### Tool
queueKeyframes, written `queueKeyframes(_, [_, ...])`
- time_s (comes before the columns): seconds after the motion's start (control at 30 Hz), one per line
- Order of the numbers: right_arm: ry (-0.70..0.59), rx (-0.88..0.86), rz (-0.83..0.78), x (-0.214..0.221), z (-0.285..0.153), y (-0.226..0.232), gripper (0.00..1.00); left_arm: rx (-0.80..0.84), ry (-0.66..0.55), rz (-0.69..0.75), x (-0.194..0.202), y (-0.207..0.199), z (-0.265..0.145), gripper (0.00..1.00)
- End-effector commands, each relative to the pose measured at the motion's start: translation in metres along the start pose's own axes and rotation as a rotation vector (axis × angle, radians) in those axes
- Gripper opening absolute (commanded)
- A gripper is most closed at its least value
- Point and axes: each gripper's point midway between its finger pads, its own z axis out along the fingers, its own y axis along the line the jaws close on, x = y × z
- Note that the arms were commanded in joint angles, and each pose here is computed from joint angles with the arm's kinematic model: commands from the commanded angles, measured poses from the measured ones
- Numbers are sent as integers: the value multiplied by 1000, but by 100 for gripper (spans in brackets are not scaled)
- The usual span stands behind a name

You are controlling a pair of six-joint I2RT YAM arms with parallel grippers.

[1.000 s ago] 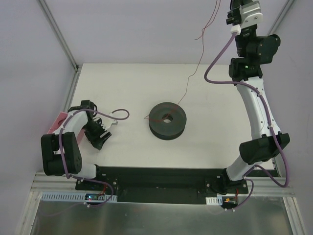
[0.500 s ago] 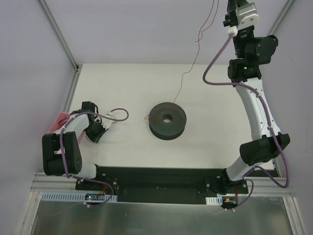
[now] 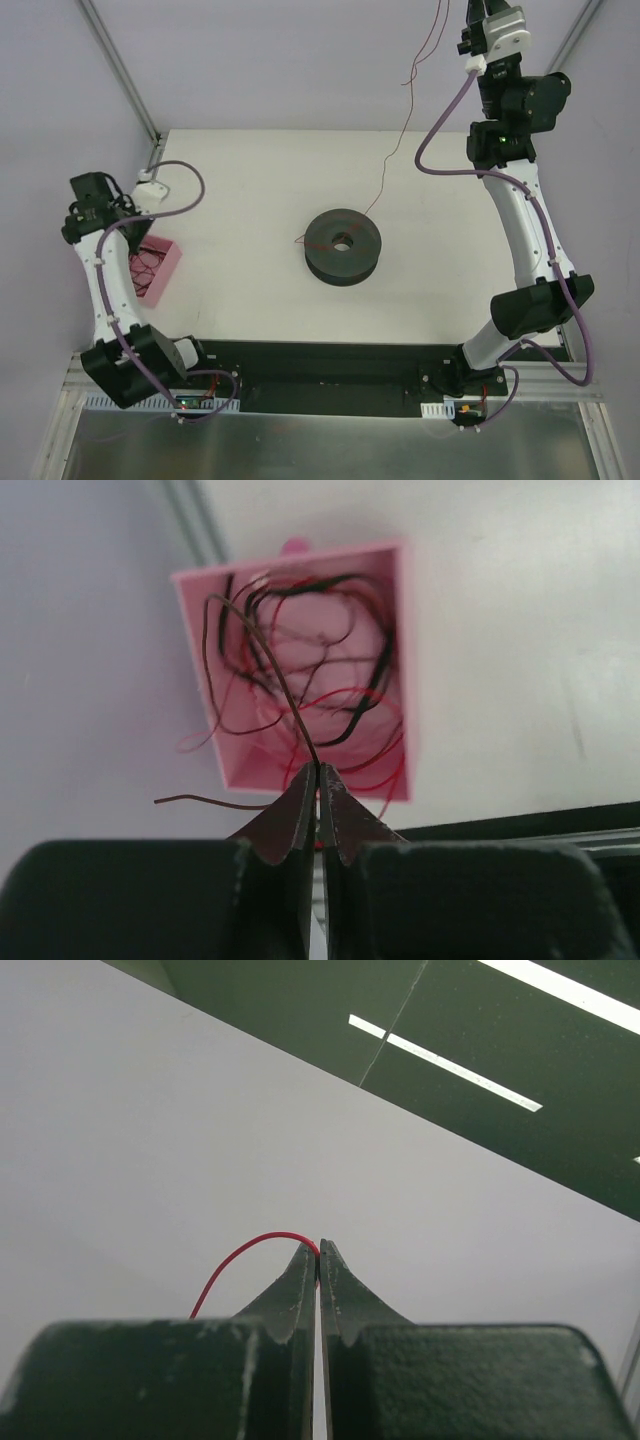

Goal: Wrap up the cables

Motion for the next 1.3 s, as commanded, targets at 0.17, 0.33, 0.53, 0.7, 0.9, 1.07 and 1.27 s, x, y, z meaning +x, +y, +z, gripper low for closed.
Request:
queueKeyframes(0.17, [-81, 27, 16, -27, 3, -9, 0, 30, 277, -107, 104, 37, 48, 1])
queueKeyframes(0.33, [-73, -12, 84, -31, 1, -2, 0, 117, 108, -190, 67, 18, 41, 96])
queueKeyframes(0.53, [-111, -7, 118, -55, 14, -14, 0, 211, -297, -237, -49, 21, -14, 98])
queueKeyframes(0.7, [-93, -1, 99, -58, 17, -20, 0, 448, -443, -119, -132, -41, -12, 92])
queueKeyframes(0.9, [-40, -1, 152, -57, 10, -21, 0, 650, -574, -123, -224, -96, -8, 89])
queueKeyframes(1.07, [23, -84, 266, -53, -7, 1, 0, 731, -581, -83, -260, -137, 23, 90])
queueKeyframes(1.27, [78, -93, 228, -54, -21, 0, 0, 763, -275, -351, -235, -166, 92, 79])
